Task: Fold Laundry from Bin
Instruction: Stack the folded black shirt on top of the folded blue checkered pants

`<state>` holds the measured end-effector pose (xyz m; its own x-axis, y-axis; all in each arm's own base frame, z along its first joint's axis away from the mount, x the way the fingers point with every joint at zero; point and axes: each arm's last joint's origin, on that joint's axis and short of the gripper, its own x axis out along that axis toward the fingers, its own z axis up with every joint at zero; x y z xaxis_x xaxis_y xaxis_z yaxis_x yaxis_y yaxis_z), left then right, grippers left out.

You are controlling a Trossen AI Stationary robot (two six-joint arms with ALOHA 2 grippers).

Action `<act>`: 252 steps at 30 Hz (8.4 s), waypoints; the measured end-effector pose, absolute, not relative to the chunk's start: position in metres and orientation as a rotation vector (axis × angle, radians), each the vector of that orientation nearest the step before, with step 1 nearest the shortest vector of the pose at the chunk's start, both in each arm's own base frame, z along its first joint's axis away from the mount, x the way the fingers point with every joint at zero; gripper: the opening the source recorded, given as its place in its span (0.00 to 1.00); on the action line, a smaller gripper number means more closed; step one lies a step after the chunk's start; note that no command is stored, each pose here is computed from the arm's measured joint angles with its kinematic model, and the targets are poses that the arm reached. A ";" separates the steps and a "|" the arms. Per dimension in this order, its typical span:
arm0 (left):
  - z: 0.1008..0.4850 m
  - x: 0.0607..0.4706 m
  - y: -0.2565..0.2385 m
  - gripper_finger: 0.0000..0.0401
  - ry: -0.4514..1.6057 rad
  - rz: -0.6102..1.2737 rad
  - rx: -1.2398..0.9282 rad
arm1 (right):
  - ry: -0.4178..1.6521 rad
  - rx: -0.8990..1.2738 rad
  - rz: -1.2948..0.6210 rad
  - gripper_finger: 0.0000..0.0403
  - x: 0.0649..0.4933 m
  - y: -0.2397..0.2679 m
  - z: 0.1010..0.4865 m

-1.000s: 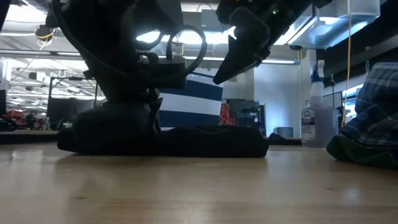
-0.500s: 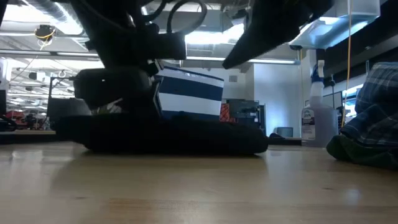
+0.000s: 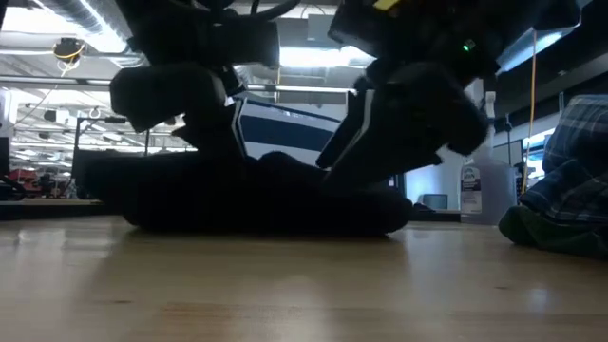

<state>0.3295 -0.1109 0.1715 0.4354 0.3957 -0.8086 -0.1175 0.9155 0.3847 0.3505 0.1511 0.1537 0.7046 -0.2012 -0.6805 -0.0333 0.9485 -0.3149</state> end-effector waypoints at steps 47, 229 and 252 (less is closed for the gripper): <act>0.186 0.324 -0.121 0.43 1.222 0.110 0.242 | 0.856 -0.489 -0.327 0.10 0.373 0.111 0.112; 0.305 0.419 -0.077 0.22 0.506 -0.223 0.767 | 1.006 0.703 -0.206 0.10 0.225 0.251 0.303; 0.306 0.407 -0.082 0.52 0.638 -0.001 0.825 | 1.039 0.642 -0.488 0.10 0.194 0.239 0.321</act>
